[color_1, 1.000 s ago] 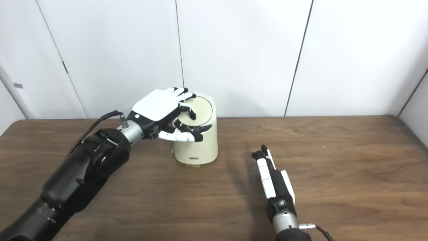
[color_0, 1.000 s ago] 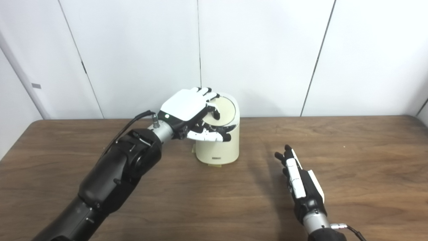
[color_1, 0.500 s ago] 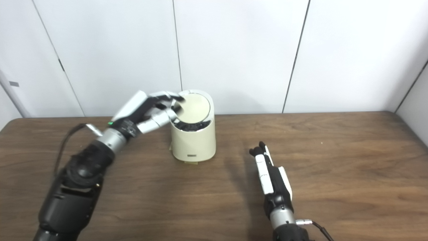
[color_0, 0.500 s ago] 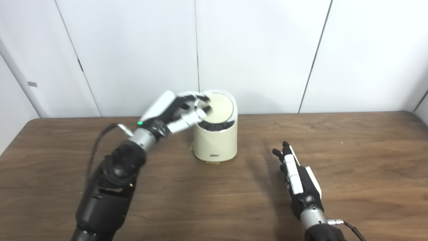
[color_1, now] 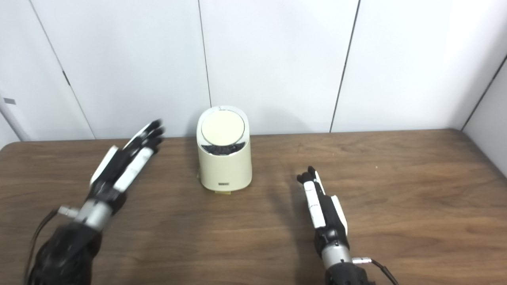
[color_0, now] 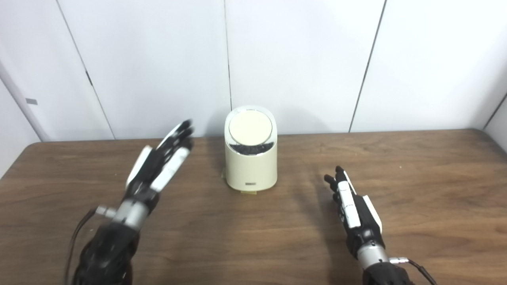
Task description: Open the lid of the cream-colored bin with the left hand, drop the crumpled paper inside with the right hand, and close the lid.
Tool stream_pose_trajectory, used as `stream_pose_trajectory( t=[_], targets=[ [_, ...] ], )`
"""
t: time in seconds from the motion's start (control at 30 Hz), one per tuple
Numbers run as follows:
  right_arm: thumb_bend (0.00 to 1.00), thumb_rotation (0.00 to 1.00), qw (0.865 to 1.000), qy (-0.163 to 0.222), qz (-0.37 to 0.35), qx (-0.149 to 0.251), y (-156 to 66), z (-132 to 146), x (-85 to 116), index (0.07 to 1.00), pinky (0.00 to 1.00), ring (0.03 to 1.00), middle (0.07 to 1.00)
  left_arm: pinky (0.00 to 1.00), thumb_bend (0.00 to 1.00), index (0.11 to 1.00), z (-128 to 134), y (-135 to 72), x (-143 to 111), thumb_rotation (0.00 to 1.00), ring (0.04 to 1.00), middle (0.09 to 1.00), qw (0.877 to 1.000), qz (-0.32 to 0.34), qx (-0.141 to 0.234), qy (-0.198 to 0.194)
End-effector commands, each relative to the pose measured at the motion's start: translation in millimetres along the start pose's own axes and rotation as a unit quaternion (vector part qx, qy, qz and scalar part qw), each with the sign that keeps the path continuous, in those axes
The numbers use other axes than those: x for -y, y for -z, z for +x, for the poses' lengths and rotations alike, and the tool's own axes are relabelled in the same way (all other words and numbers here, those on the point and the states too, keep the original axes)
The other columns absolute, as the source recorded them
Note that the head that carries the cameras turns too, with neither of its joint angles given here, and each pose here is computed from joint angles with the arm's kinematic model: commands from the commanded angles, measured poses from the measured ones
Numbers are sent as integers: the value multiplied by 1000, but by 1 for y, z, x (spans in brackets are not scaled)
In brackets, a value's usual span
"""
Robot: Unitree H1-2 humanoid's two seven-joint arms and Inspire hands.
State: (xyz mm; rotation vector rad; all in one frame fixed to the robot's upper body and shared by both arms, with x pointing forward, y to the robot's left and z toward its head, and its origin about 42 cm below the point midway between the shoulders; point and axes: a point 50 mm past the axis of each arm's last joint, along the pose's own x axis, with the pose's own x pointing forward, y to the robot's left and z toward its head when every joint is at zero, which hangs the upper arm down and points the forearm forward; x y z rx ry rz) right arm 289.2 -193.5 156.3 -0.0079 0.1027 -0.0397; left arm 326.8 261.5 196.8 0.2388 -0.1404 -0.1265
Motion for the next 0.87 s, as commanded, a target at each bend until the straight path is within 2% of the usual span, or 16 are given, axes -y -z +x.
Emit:
stream_pose_trajectory(
  t=[0.0,0.1,0.23,0.33,0.63,0.83],
  targets=[
    [599,1000,999,-9,9,43,-16,7,1,1000,1000,972,926,976,626,1000,-5,-11,7,861,965,968,999,-6,42,-18],
    [612,1000,998,-25,18,49,-13,6,6,1000,1000,983,936,990,569,1000,-24,7,16,863,977,986,999,-26,23,-22],
    [646,1000,997,-34,30,56,-10,5,13,1000,1000,990,956,989,547,1000,-43,23,30,811,991,1000,993,-105,-18,-48],
    [649,1000,997,-31,35,59,-10,4,17,1000,1000,992,955,999,533,1000,-51,32,34,855,1000,1000,989,-132,-31,-58],
    [681,1000,998,-1,16,64,-9,-6,26,997,1000,974,950,998,520,1000,-70,53,36,904,1000,1000,987,-128,-63,-69],
    [606,1000,996,11,-30,83,-6,-14,32,1000,1000,991,960,992,544,1000,-76,68,39,875,997,999,991,-101,-59,-65]
  ],
)
